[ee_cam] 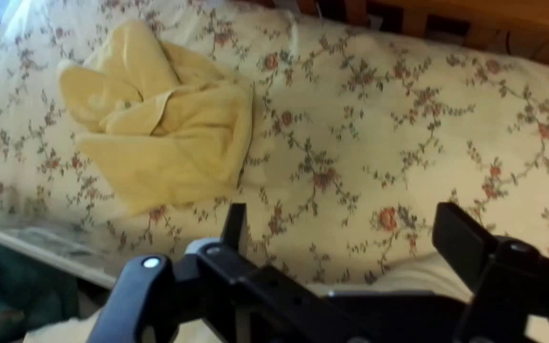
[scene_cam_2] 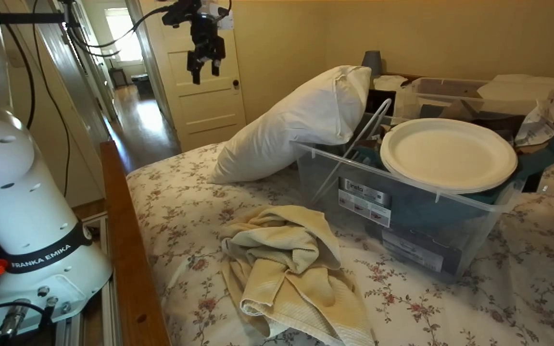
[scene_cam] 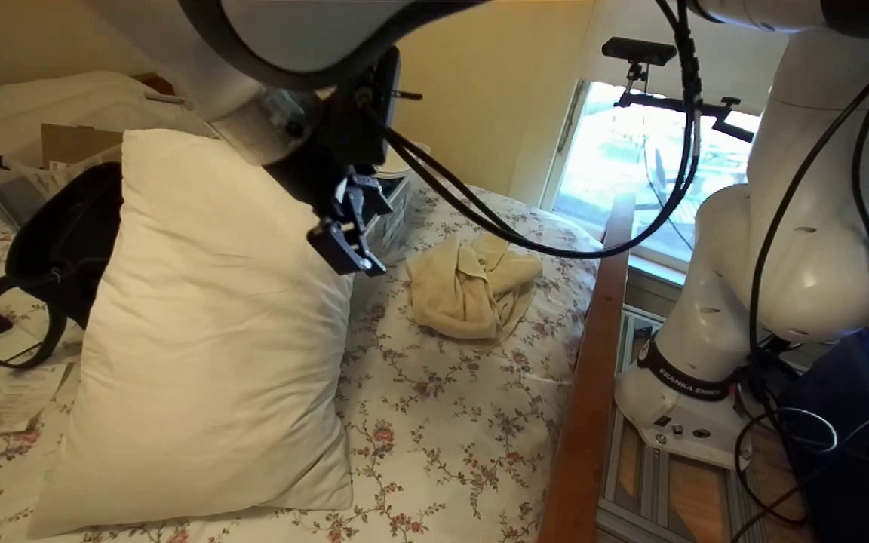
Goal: Move the white pillow forward
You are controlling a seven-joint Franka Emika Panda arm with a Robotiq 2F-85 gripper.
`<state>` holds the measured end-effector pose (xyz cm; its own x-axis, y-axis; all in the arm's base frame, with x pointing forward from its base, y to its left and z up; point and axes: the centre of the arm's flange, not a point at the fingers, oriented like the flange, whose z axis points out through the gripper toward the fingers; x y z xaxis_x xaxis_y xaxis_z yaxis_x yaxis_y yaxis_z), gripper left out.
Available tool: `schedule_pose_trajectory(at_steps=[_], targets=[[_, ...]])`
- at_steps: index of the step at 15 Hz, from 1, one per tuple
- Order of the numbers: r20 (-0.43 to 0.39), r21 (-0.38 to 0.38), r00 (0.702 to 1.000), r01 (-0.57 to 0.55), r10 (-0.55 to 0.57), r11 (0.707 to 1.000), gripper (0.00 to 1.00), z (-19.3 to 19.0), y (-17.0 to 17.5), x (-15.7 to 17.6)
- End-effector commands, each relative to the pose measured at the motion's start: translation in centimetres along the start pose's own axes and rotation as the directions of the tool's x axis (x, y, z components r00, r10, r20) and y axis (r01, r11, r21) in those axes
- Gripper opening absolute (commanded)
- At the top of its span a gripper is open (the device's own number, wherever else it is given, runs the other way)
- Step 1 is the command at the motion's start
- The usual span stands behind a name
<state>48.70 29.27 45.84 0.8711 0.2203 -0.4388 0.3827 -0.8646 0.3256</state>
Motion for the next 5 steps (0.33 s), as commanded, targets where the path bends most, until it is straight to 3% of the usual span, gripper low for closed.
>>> schedule_pose_trajectory(at_steps=[1,5], targets=[[0.041,-0.009,0.999,0.003,-0.002,1.0,1.0,1.6,-0.4,-0.3],[0.076,-0.023,0.997,0.002,-0.001,1.0,1.0,3.2,-0.6,-1.0]])
